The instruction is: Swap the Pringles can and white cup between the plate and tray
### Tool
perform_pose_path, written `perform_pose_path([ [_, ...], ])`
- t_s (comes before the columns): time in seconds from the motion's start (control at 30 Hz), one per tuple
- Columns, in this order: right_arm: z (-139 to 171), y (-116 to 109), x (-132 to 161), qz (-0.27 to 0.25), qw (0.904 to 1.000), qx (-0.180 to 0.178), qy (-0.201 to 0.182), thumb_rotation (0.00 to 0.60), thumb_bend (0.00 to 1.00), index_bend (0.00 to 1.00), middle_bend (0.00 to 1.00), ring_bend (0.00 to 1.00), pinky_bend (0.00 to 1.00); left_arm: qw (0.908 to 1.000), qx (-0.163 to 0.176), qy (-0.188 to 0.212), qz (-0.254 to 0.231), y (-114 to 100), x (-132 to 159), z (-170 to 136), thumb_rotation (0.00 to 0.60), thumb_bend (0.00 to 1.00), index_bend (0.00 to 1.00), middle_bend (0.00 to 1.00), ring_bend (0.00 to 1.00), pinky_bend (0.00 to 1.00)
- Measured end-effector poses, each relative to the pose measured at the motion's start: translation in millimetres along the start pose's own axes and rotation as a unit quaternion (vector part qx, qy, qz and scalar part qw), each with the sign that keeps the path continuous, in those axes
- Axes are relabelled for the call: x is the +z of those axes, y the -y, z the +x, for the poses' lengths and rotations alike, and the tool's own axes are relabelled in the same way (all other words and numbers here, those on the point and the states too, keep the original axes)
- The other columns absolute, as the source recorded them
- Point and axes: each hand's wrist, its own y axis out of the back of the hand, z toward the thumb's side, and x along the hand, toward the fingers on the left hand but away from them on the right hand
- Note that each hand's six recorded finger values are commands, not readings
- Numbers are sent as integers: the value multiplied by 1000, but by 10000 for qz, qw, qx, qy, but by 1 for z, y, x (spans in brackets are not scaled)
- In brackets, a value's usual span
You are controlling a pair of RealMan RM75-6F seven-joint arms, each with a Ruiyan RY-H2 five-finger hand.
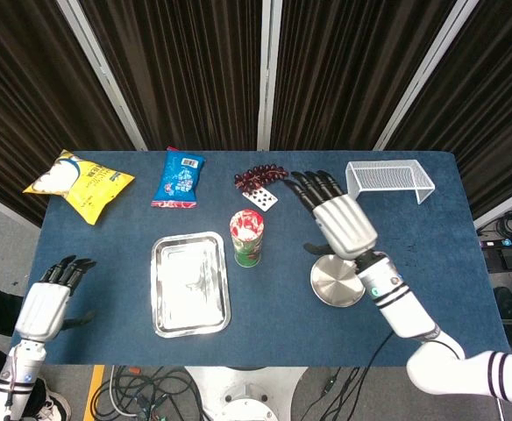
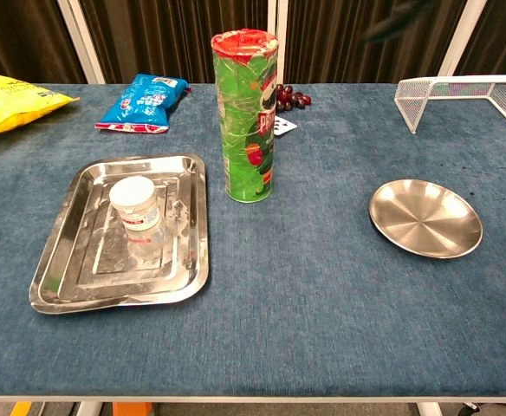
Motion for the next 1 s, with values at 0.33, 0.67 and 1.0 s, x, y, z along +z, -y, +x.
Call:
perform_pose_path([
  [0.33,87,-17,-83,-165,9945,-347,976,600,0,0,18,0,51,9967,-402,597,-372,4,46,42,600,47,185,170,100,288],
  [0.67,146,-30,-131,-89,9877,-525,1473,600,0,0,16,0,50,9871,-1052,1108,-483,43,99,84,600,52,184,196,132,330],
  [1.0,152,-29,-147,-84,9859,-488,1600,600,0,0,5,0,50,9814,-1327,1347,-342,63,122,115,600,86,237,238,177,367],
])
